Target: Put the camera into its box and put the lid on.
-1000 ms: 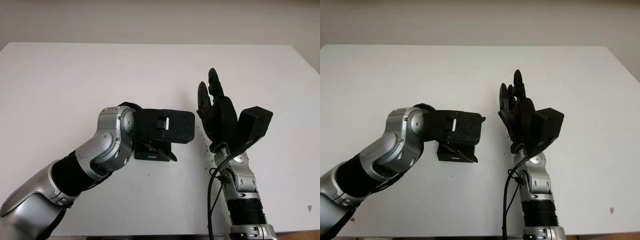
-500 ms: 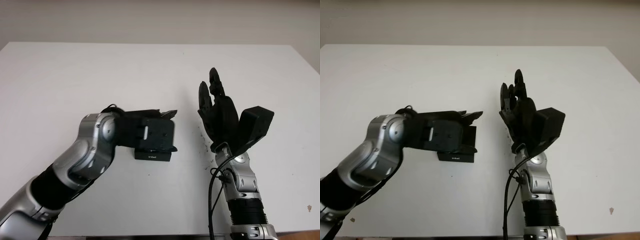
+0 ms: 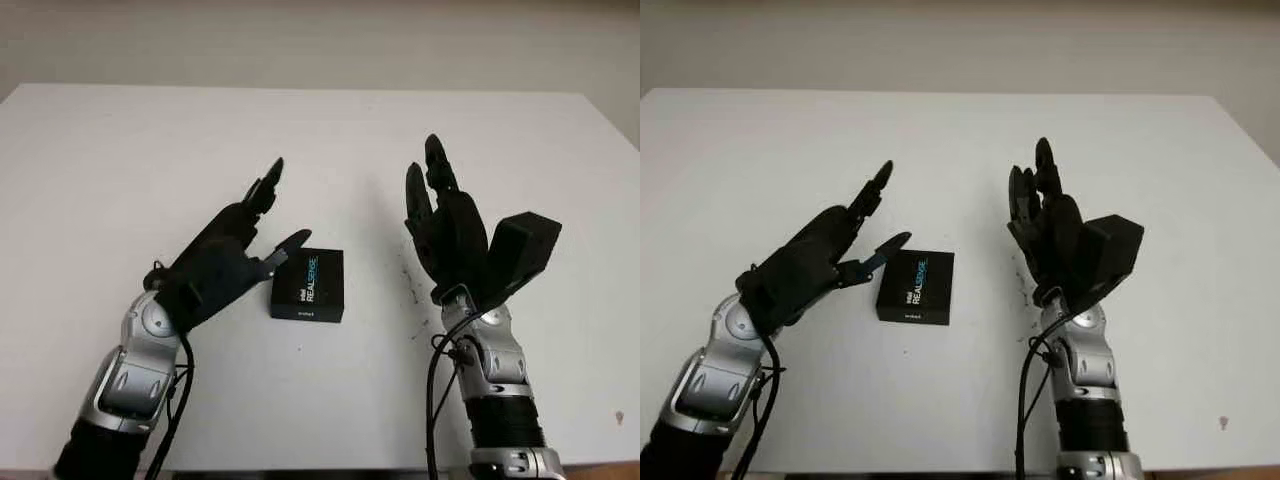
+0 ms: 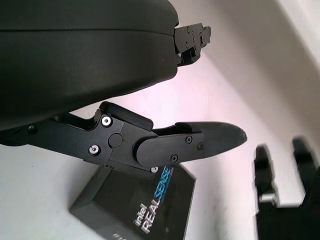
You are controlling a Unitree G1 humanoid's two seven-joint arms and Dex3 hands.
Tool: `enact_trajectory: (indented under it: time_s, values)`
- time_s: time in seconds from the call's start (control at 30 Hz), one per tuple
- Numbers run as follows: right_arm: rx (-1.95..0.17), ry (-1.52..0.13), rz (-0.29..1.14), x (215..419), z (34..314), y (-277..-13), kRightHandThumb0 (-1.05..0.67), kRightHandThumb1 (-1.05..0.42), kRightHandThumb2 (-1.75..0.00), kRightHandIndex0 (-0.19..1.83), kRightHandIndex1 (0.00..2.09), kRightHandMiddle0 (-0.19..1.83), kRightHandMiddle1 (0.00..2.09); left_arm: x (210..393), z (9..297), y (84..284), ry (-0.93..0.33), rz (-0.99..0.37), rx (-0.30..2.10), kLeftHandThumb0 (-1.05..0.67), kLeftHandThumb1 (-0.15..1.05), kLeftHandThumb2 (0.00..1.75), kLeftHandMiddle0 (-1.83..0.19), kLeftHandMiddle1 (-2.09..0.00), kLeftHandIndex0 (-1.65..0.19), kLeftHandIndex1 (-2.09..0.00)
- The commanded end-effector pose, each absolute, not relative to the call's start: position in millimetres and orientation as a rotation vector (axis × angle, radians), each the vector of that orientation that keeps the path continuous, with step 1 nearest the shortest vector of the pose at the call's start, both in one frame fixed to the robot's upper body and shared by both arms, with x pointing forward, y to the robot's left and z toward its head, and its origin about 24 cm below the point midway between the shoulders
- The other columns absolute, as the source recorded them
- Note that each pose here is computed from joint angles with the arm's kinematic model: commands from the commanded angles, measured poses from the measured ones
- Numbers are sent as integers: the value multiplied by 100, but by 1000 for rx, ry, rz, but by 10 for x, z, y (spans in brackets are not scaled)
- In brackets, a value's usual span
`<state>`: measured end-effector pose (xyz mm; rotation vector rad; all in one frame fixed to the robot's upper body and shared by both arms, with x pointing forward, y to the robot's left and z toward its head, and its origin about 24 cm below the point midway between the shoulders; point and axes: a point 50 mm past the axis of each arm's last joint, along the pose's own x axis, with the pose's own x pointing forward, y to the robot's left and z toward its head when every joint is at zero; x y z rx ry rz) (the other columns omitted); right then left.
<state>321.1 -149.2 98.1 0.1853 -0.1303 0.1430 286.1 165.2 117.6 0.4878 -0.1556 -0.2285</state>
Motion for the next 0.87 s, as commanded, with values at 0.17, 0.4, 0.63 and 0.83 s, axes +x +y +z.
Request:
enact_trajectory:
  time_s: [0.17, 0.4, 0.63, 0.83]
  values:
    - [112, -127, 213, 3182, 989, -1482, -62, -105, -51, -10, 6, -8, 6, 2751, 1086, 1932, -252, -87, 326, -65, 105, 59, 19, 0, 19, 0]
    - [67, -114, 245, 3153, 967, -1501, -62, -105, -50, -9, 6, -7, 6, 2621, 1009, 2143, -280, 21, 194, -61, 105, 61, 19, 0, 19, 0]
    - [58, -115, 264, 3147, 975, -1524, -61, -105, -50, -10, 5, -7, 6, 2497, 884, 2203, -299, 96, 58, -65, 105, 55, 19, 0, 19, 0]
    - [59, -123, 278, 3165, 998, -1498, -61, -105, -51, -11, 5, -8, 5, 2481, 882, 2188, -304, 115, 27, -66, 105, 58, 19, 0, 19, 0]
